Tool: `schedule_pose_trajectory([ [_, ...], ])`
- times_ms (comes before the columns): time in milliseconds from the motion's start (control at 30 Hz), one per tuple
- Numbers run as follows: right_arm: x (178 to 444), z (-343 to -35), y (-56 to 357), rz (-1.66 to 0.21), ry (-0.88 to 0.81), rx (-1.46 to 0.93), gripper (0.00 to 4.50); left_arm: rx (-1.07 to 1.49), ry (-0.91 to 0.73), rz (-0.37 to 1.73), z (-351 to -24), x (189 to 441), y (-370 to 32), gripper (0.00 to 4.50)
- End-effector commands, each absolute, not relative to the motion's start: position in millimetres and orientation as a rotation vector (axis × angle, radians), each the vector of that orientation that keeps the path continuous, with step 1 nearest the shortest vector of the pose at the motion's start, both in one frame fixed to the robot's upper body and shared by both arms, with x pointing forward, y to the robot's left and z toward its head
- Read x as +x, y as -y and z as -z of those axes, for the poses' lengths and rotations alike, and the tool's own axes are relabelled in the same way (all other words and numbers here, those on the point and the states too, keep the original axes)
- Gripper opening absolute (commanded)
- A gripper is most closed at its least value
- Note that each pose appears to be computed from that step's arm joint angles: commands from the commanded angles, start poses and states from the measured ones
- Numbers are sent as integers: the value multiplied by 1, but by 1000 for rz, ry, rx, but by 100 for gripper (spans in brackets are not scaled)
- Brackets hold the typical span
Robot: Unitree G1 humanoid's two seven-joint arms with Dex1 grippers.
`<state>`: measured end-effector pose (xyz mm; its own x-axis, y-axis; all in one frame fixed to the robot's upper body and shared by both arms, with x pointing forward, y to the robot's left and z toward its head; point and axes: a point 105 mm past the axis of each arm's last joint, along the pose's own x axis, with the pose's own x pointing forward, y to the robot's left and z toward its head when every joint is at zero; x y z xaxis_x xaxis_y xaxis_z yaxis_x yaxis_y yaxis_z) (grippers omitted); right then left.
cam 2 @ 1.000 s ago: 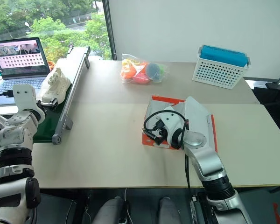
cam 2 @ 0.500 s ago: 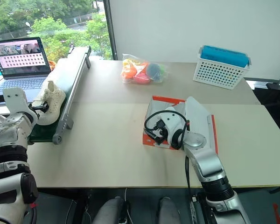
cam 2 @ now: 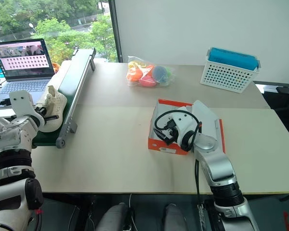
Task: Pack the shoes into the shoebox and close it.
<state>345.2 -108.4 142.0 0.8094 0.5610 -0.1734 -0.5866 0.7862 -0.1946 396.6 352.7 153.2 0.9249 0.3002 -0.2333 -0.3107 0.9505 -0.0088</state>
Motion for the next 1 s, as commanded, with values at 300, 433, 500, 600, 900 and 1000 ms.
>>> schedule_pose_trajectory([
  [300, 346, -158, 114, -581, -63, -240, 450, 55, 42, -308, -202, 404, -334, 12],
  [433, 345, -157, 112, -588, -72, -240, 450, 197, 273, -361, -238, 392, -318, 12],
  [500, 345, -156, 112, -592, -76, -240, 450, 238, 344, -358, -246, 387, -305, 12],
  [600, 345, -155, 111, -594, -79, -242, 450, 259, 363, -340, -244, 386, -291, 12],
  [900, 347, -155, 109, -601, -80, -243, 450, 197, 257, -272, -219, 389, -283, 12],
  [1000, 347, -155, 107, -606, -80, -245, 450, 166, 266, -251, -228, 390, -283, 12],
])
